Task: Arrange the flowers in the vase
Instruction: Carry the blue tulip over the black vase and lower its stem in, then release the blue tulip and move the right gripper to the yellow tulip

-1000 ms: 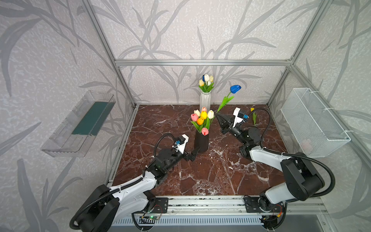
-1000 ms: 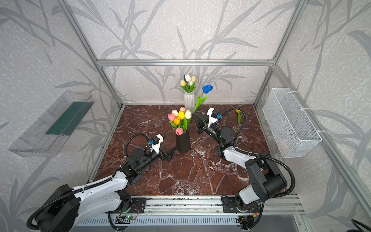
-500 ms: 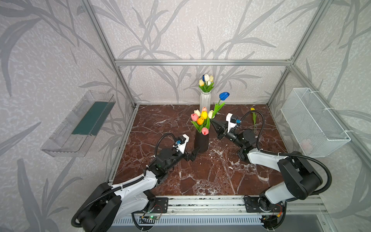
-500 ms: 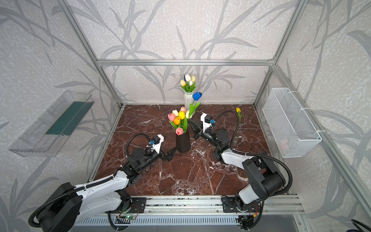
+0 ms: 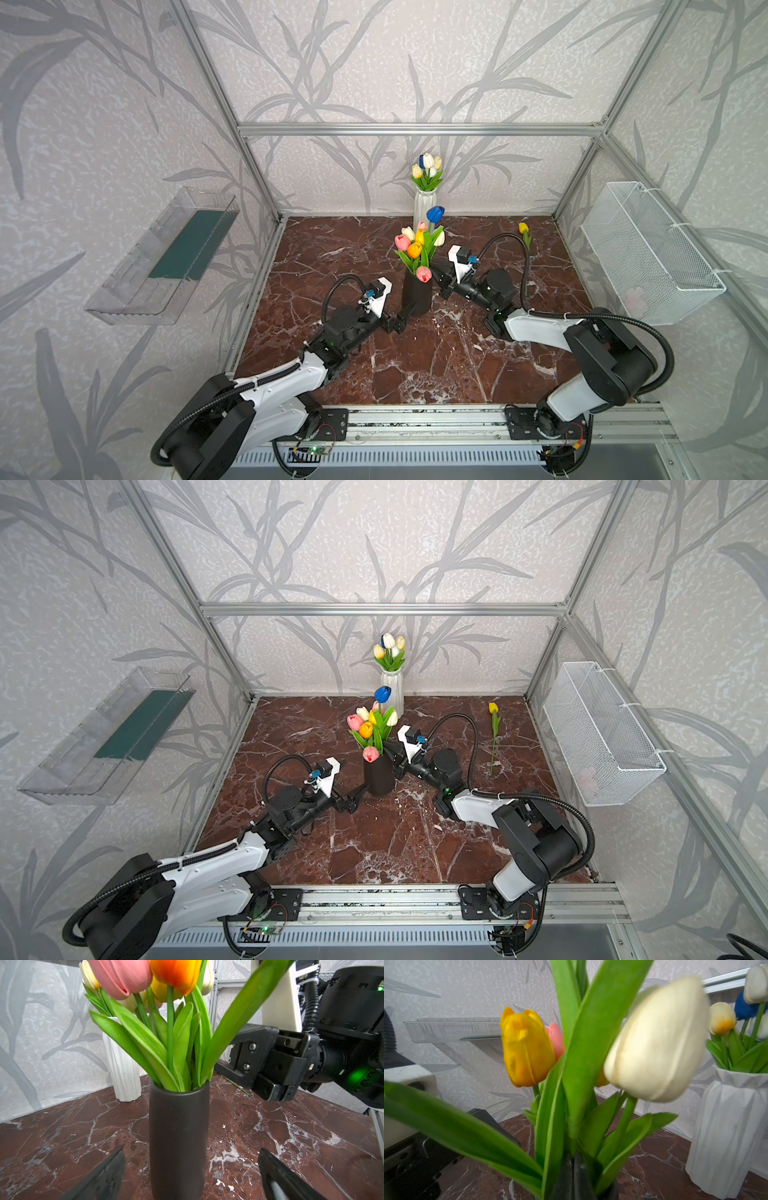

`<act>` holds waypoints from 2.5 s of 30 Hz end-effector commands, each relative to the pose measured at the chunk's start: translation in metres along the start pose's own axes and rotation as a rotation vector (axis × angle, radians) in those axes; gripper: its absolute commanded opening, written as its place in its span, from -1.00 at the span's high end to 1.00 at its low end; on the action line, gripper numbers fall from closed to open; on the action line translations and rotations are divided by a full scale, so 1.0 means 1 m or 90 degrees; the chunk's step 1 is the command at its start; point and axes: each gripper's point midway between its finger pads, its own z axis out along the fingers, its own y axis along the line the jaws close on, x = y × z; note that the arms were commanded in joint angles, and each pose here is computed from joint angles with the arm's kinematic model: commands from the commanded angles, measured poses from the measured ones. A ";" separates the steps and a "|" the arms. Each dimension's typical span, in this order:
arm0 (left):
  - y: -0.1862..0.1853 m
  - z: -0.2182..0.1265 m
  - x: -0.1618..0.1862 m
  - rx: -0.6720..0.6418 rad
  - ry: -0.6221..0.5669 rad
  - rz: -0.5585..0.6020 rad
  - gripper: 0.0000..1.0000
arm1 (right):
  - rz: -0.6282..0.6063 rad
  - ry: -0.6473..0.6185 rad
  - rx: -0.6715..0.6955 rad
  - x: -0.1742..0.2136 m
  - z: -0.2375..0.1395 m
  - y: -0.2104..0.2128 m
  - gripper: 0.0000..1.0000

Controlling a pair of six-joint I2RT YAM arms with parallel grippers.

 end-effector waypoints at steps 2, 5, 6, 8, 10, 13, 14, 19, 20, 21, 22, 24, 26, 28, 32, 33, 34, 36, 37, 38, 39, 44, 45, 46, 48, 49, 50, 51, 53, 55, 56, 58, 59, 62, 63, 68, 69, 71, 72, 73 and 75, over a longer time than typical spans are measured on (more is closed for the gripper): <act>0.003 -0.002 -0.004 -0.010 -0.017 0.000 -0.99 | -0.020 0.019 0.003 0.009 -0.001 0.003 1.00; 0.004 -0.001 -0.004 -0.014 -0.019 0.000 -0.99 | -0.028 0.025 0.007 0.010 -0.001 0.003 0.99; 0.004 -0.001 -0.003 -0.013 -0.019 -0.001 -0.99 | -0.029 0.027 0.010 0.010 -0.002 0.002 0.93; 0.003 0.001 -0.003 -0.010 -0.018 -0.003 -0.99 | -0.031 0.029 0.016 0.012 -0.003 0.002 0.85; 0.004 0.002 -0.002 -0.010 -0.017 -0.002 -0.99 | -0.034 0.031 0.023 0.013 -0.005 0.000 0.79; 0.004 0.004 -0.003 -0.009 -0.022 -0.002 -0.99 | -0.039 0.031 0.031 0.013 -0.008 0.000 0.66; 0.004 0.004 -0.003 -0.010 -0.022 -0.004 -0.99 | -0.039 0.030 0.036 0.012 -0.009 -0.002 0.65; 0.004 0.006 -0.002 -0.009 -0.020 -0.003 -0.99 | -0.046 0.027 0.043 0.008 -0.015 -0.001 0.44; 0.004 0.006 -0.003 -0.008 -0.022 -0.003 -0.99 | -0.049 0.028 0.044 0.008 -0.017 0.000 0.40; 0.004 0.006 -0.003 -0.008 -0.022 -0.004 -0.99 | -0.049 0.029 0.046 0.006 -0.018 0.000 0.38; 0.003 0.006 -0.004 -0.007 -0.023 -0.004 -0.99 | -0.051 0.030 0.047 0.004 -0.020 0.001 0.35; 0.003 0.006 -0.005 -0.006 -0.022 -0.001 -0.99 | -0.057 0.033 0.048 0.000 -0.025 0.004 0.29; 0.004 0.006 -0.008 -0.008 -0.025 0.002 -0.99 | -0.069 0.024 0.055 -0.006 -0.034 0.006 0.17; 0.003 0.005 -0.013 -0.006 -0.033 0.006 -0.99 | -0.081 0.012 0.068 -0.017 -0.044 0.007 0.09; -0.004 0.006 -0.023 0.017 -0.034 0.017 -0.99 | -0.084 0.019 0.135 -0.034 -0.063 -0.005 0.04; -0.007 0.007 -0.021 0.029 -0.021 0.025 -0.99 | -0.085 0.018 0.162 -0.039 -0.070 -0.013 0.03; -0.010 0.009 -0.019 0.040 -0.009 0.033 -0.99 | -0.085 0.018 0.188 -0.042 -0.076 -0.021 0.02; -0.015 0.010 -0.009 0.061 0.013 0.046 -0.99 | -0.074 0.043 0.275 -0.042 -0.090 -0.051 -0.03; -0.016 0.011 -0.007 0.068 0.015 0.047 -0.99 | -0.061 0.066 0.322 -0.040 -0.097 -0.068 -0.03; -0.018 0.011 -0.004 0.075 0.016 0.044 -0.99 | -0.040 0.092 0.376 -0.037 -0.106 -0.089 -0.03; -0.021 0.009 0.000 0.083 0.019 0.041 -0.99 | -0.012 0.115 0.426 -0.034 -0.116 -0.108 -0.03; -0.030 0.000 0.012 0.115 0.030 0.037 -0.99 | 0.168 0.246 0.647 0.003 -0.184 -0.201 -0.05; -0.030 -0.003 0.014 0.115 0.031 0.035 -0.99 | 0.196 0.273 0.676 0.013 -0.197 -0.214 -0.07; -0.032 -0.005 0.015 0.118 0.031 0.034 -0.99 | 0.211 0.299 0.695 0.021 -0.205 -0.226 -0.08; -0.034 -0.011 0.019 0.126 0.037 0.031 -0.99 | 0.236 0.371 0.736 0.037 -0.222 -0.251 -0.11; -0.036 -0.014 0.020 0.131 0.041 0.031 -0.99 | 0.242 0.402 0.744 0.043 -0.226 -0.260 -0.12; -0.037 -0.016 0.022 0.133 0.044 0.031 -0.99 | 0.247 0.433 0.755 0.050 -0.232 -0.272 -0.14; -0.038 -0.018 0.023 0.136 0.050 0.031 -0.99 | 0.255 0.459 0.764 0.057 -0.237 -0.283 -0.15; -0.039 -0.022 0.024 0.137 0.057 0.031 -0.99 | 0.280 0.511 0.780 0.073 -0.248 -0.303 -0.16; -0.038 -0.026 0.024 0.135 0.060 0.036 -0.99 | 0.310 0.549 0.780 0.088 -0.254 -0.325 -0.15; -0.038 -0.027 0.024 0.132 0.061 0.038 -0.99 | 0.327 0.566 0.770 0.095 -0.254 -0.332 -0.14; -0.036 -0.030 0.023 0.125 0.060 0.045 -0.99 | 0.360 0.628 0.771 0.110 -0.258 -0.345 -0.06; -0.035 -0.030 0.022 0.121 0.059 0.047 -0.99 | 0.369 0.654 0.773 0.116 -0.261 -0.350 -0.01; -0.037 -0.031 0.020 0.125 0.055 0.050 -0.99 | 0.397 0.703 0.775 0.136 -0.265 -0.358 0.04; -0.037 -0.030 0.019 0.128 0.053 0.048 -0.99 | 0.405 0.711 0.774 0.141 -0.266 -0.358 0.07; -0.040 -0.027 0.023 0.140 0.054 0.046 -0.99 | 0.417 0.716 0.765 0.158 -0.265 -0.361 0.16; -0.041 -0.027 0.024 0.144 0.055 0.046 -0.99 | 0.416 0.714 0.762 0.159 -0.264 -0.361 0.16; -0.042 -0.026 0.022 0.149 0.054 0.047 -0.99 | 0.420 0.728 0.765 0.163 -0.266 -0.362 0.24; -0.041 -0.025 0.021 0.146 0.053 0.047 -0.99 | 0.420 0.739 0.770 0.166 -0.268 -0.362 0.30; -0.041 -0.025 0.022 0.144 0.053 0.048 -0.99 | 0.424 0.748 0.775 0.169 -0.271 -0.361 0.35; -0.039 -0.024 0.022 0.138 0.051 0.053 -0.99 | 0.433 0.760 0.781 0.176 -0.275 -0.359 0.43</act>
